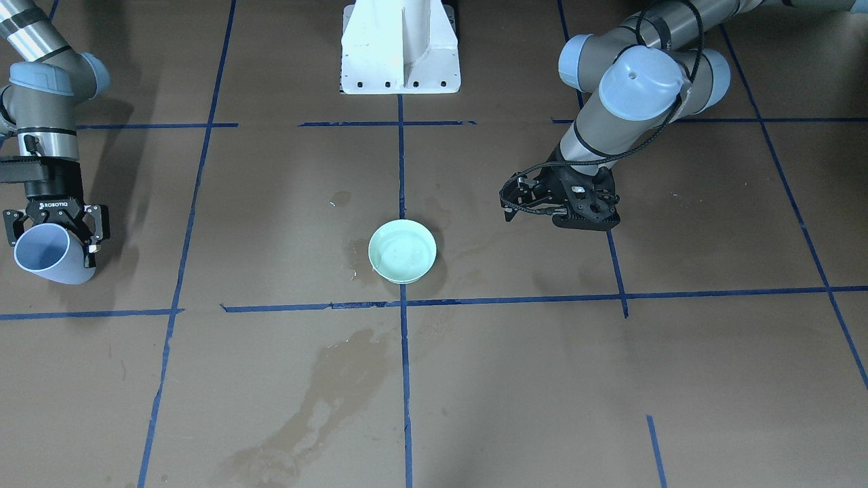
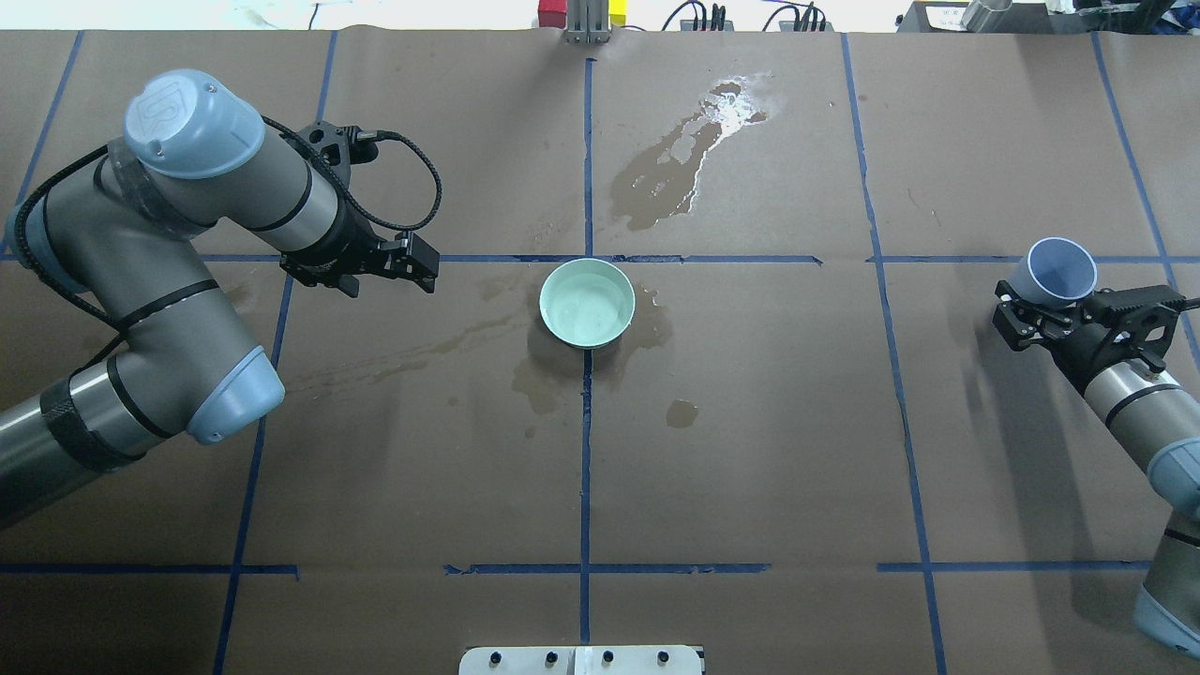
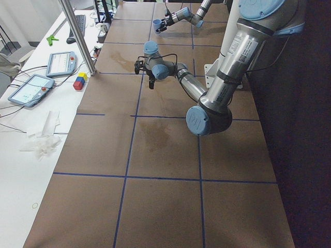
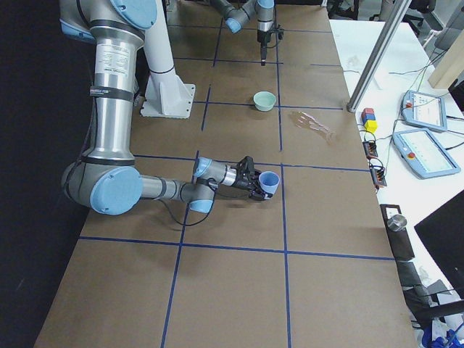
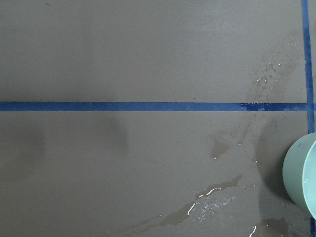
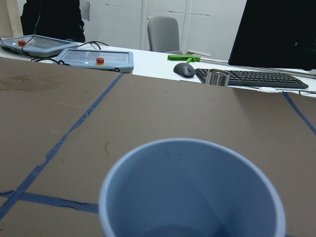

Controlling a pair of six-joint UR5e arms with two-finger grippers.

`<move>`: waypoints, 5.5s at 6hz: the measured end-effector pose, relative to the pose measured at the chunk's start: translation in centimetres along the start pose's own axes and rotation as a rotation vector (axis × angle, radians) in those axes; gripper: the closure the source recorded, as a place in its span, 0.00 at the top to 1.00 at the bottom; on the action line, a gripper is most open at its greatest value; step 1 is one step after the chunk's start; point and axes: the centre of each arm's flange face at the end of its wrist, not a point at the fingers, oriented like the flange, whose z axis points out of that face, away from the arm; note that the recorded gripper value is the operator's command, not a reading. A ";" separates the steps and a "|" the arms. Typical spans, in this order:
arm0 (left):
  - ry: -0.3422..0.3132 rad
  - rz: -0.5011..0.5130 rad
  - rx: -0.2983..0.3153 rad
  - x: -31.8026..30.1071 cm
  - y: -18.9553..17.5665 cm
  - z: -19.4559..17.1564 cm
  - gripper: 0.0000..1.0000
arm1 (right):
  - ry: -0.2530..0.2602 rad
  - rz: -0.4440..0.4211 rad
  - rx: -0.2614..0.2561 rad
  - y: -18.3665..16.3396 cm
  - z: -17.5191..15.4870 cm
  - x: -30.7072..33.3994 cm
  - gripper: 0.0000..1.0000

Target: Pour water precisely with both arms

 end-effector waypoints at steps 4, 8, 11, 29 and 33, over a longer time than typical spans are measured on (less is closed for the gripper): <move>0.000 0.000 0.000 0.0 0.0 0.0 1.00 | -0.005 0.006 -0.003 0.0 0.1 -0.2 1.00; 0.001 0.000 0.000 0.0 0.0 0.0 1.00 | -0.035 0.035 0.015 0.8 -0.3 1.0 1.00; 0.004 0.003 0.002 0.2 0.1 -0.2 1.00 | -0.089 0.095 0.001 2.2 -1.7 1.2 1.00; 0.008 -0.171 0.080 10.5 0.0 4.0 0.99 | -0.167 -0.017 -1.011 -20.4 -7.7 30.2 1.00; 0.012 -0.196 0.121 13.6 1.5 10.4 0.79 | -0.155 -0.010 -1.022 -19.7 -8.3 30.5 1.00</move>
